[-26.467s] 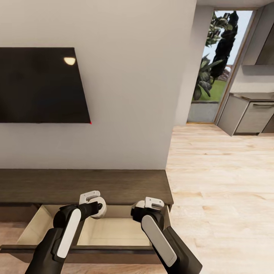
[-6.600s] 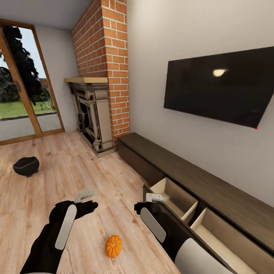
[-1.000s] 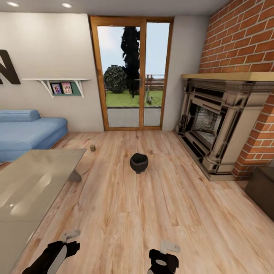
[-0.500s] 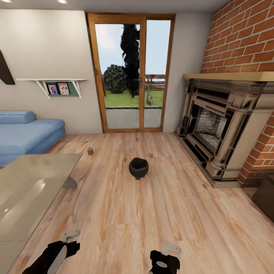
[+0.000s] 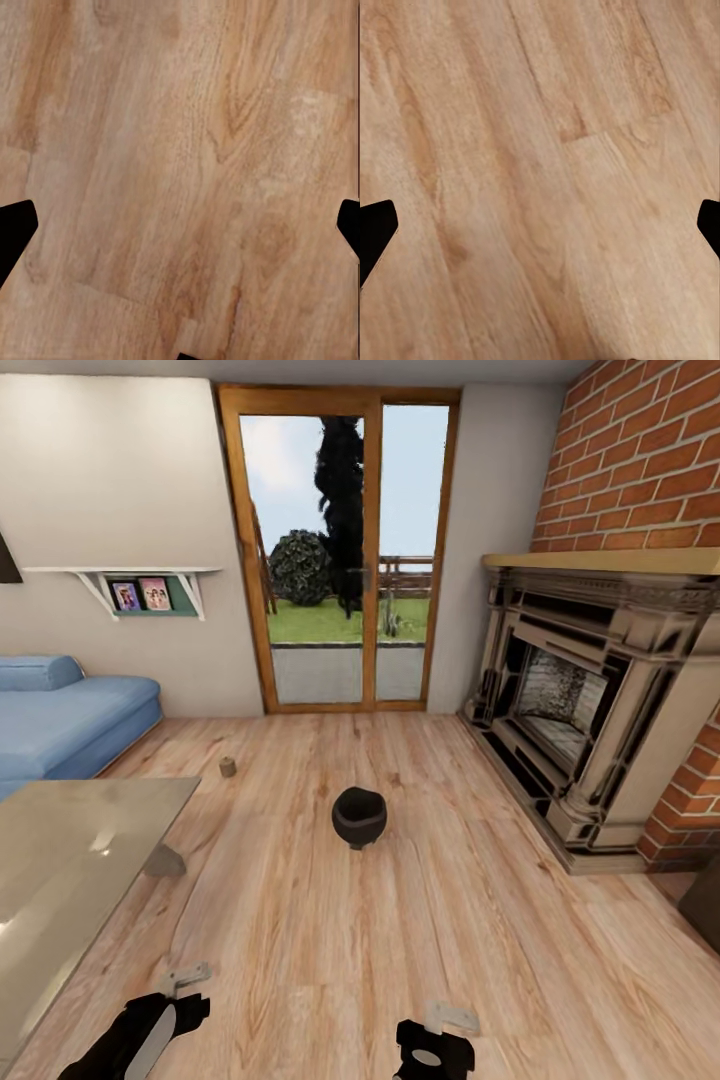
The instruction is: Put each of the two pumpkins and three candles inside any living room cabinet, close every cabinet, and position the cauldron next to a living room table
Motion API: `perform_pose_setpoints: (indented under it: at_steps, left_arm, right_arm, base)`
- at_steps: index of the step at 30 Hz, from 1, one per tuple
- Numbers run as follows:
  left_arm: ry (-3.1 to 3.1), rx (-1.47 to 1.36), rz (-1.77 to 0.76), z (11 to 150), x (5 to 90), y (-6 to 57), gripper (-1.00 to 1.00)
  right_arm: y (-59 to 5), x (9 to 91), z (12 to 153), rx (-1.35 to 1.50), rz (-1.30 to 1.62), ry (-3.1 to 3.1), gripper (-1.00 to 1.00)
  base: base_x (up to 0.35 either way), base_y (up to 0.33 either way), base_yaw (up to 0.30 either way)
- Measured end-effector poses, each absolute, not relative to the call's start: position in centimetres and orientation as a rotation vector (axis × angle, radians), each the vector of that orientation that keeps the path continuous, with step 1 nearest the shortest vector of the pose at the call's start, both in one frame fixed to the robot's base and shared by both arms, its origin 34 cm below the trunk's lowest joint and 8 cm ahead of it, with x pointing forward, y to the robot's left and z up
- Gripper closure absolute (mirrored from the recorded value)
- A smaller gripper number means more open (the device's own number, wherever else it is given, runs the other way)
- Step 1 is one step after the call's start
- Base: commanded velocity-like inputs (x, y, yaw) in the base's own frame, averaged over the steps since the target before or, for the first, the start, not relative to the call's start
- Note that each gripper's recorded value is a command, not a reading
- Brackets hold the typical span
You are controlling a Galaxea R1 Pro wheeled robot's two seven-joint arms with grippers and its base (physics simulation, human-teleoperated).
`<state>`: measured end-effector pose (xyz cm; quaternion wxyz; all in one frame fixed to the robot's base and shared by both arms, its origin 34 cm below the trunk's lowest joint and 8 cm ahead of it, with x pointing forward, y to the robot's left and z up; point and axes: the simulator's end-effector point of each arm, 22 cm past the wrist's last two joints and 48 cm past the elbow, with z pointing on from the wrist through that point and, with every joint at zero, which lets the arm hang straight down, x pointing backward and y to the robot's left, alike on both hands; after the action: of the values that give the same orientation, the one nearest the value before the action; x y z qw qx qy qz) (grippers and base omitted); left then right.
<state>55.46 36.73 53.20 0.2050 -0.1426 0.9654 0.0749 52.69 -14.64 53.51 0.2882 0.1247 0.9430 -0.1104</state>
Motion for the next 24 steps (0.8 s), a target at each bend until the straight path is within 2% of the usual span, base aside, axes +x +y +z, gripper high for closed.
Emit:
perform_pose_setpoints:
  at_steps: [11, 24]
  left_arm:
    - [2.692, -0.398, 0.209, 53.2, 55.5, 36.7, -1.0]
    - [2.692, -0.396, 0.209, 53.2, 55.5, 36.7, -1.0]
  right_arm:
    - [-14.8, 52.5, 53.1, 0.336, -0.286, 2.512, -1.0]
    - [-12.5, 51.7, 51.2, 0.255, -0.11, 2.547, -1.0]
  base:
    - [0.314, -0.003, 0.0]
    - [0.314, 0.0, 0.0]
